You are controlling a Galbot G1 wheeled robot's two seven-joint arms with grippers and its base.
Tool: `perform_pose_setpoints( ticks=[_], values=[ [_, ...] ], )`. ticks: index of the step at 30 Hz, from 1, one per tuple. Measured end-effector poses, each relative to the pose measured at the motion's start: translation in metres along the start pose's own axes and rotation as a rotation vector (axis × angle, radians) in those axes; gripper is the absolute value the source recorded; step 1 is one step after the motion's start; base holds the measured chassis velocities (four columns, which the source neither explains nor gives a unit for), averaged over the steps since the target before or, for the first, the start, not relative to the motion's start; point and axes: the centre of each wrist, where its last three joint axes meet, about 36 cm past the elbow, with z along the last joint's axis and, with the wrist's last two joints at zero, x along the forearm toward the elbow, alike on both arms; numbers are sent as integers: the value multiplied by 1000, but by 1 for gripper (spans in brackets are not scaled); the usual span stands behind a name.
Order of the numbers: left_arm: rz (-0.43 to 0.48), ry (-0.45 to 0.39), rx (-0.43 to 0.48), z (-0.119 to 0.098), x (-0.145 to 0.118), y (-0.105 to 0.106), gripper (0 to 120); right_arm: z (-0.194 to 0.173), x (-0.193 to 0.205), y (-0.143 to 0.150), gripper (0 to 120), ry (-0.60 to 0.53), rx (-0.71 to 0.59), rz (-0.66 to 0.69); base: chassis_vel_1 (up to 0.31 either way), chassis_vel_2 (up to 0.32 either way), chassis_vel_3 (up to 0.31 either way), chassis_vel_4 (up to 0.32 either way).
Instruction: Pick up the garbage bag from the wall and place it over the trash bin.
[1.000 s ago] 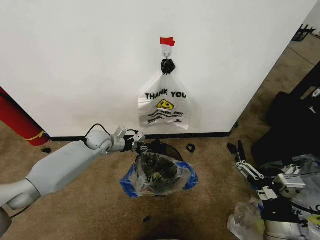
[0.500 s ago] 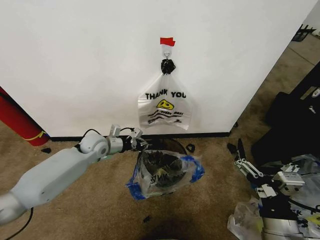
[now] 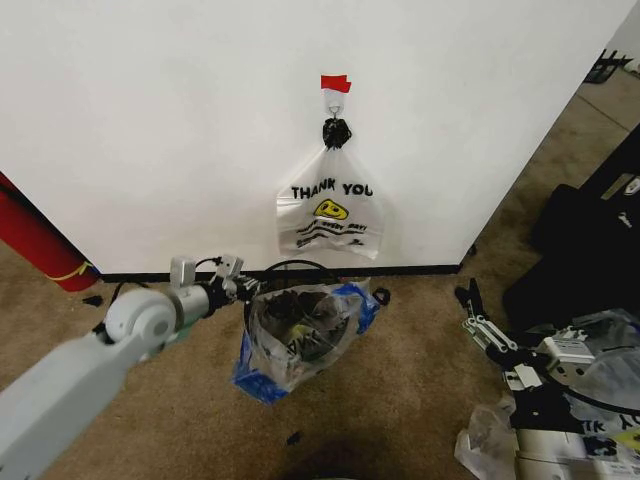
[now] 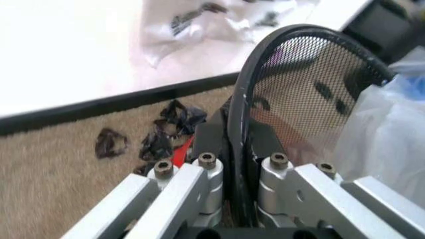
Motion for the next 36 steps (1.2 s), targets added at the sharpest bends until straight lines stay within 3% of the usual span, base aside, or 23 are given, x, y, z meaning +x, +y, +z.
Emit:
perform_pose_setpoints(
  ticks=[10,13,17,24,29,36],
  values=[
    [-271,-46,273,25,-3,-57,3,6,1,1,100,19,3,0,0,0,0,0],
    [-324,-52,308,31,-3,-65,3,8,1,2,100,27,1,-3,0,0,0,0],
    [-416,-94,367,55,1,-82,3,13,2,4,100,51,-2,-7,0,0,0,0],
    [-477,-153,434,80,-8,-93,3,17,5,6,100,77,-2,-16,0,0,0,0],
    [-523,-148,468,79,-13,-101,3,17,8,5,100,89,3,-22,0,0,0,0],
    [-557,-163,518,99,-22,-95,3,17,10,4,100,99,6,-23,0,0,0,0]
  ],
)
